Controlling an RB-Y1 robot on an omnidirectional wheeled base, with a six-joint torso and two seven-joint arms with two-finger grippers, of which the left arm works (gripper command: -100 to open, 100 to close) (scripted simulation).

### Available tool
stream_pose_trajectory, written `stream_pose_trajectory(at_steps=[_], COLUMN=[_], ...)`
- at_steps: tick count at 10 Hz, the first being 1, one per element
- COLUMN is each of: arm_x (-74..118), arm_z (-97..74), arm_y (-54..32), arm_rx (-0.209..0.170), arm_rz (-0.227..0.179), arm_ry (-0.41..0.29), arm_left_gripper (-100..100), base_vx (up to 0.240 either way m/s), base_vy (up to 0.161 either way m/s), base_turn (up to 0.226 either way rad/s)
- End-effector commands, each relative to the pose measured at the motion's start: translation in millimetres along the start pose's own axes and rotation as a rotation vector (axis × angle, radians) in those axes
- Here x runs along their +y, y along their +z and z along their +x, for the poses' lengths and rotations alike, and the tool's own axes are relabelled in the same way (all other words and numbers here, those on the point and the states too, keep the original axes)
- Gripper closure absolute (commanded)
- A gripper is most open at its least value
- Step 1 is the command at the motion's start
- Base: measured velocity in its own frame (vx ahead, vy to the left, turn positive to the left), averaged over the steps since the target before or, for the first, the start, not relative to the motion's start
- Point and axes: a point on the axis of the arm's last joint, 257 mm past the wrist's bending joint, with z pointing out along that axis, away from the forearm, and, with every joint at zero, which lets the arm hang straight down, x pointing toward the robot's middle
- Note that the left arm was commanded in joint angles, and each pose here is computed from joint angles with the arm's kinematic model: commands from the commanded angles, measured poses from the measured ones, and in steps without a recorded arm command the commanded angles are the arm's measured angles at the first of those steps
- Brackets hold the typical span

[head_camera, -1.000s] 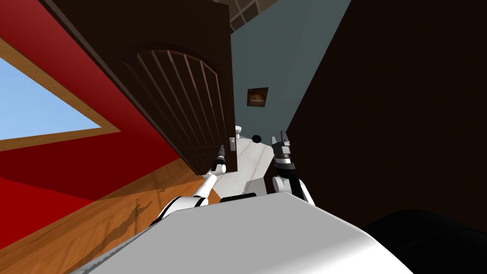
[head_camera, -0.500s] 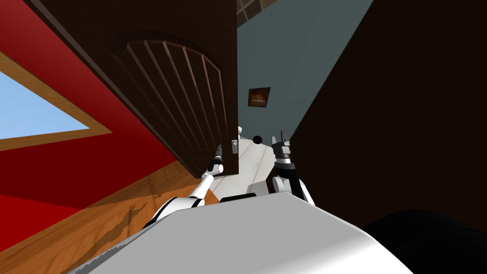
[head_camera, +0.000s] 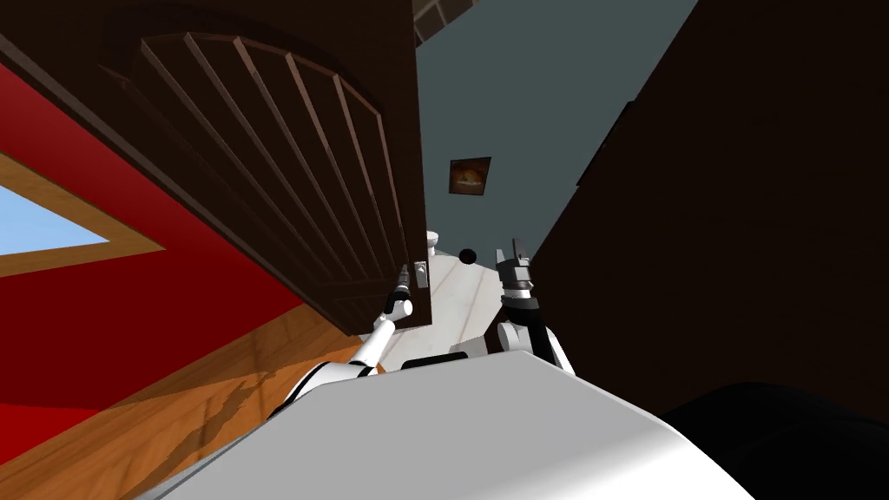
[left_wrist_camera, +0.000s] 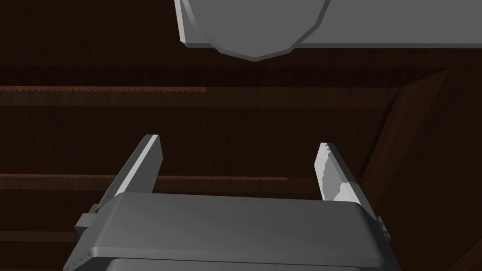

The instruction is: Push the door open

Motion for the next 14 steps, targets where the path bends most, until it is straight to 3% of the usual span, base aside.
stream_pose_trajectory(at_steps=[1, 2, 3, 4, 9, 10, 14], arm_x=[1.8, 1.8, 2.0, 2.0, 2.0, 2.6, 0.4], arm_z=[14.4, 26.3, 18.9, 18.9, 18.9, 1.4, -22.5], arm_y=[-3.9, -6.5, -4.1, -4.1, -4.1, -1.6, 1.7], arm_rx=[0.007, 0.013, 0.009, 0.009, 0.009, -0.025, -0.077], arm_rz=[-0.005, -0.008, -0.006, -0.006, -0.006, -0.002, 0.008], arm_ry=[-0.023, -0.042, -0.031, -0.031, -0.031, -0.016, -0.003], arm_left_gripper=[-100, -100, -100, 100, 100, 100, 100], base_vx=[0.124, 0.082, 0.03, -0.002, -0.007, 0.047, 0.076], base_vy=[-0.166, -0.184, -0.088, 0.009, 0.014, 0.007, 0.019], base_turn=[-0.027, -0.033, 0.002, 0.002, -0.009, -0.127, -0.058])
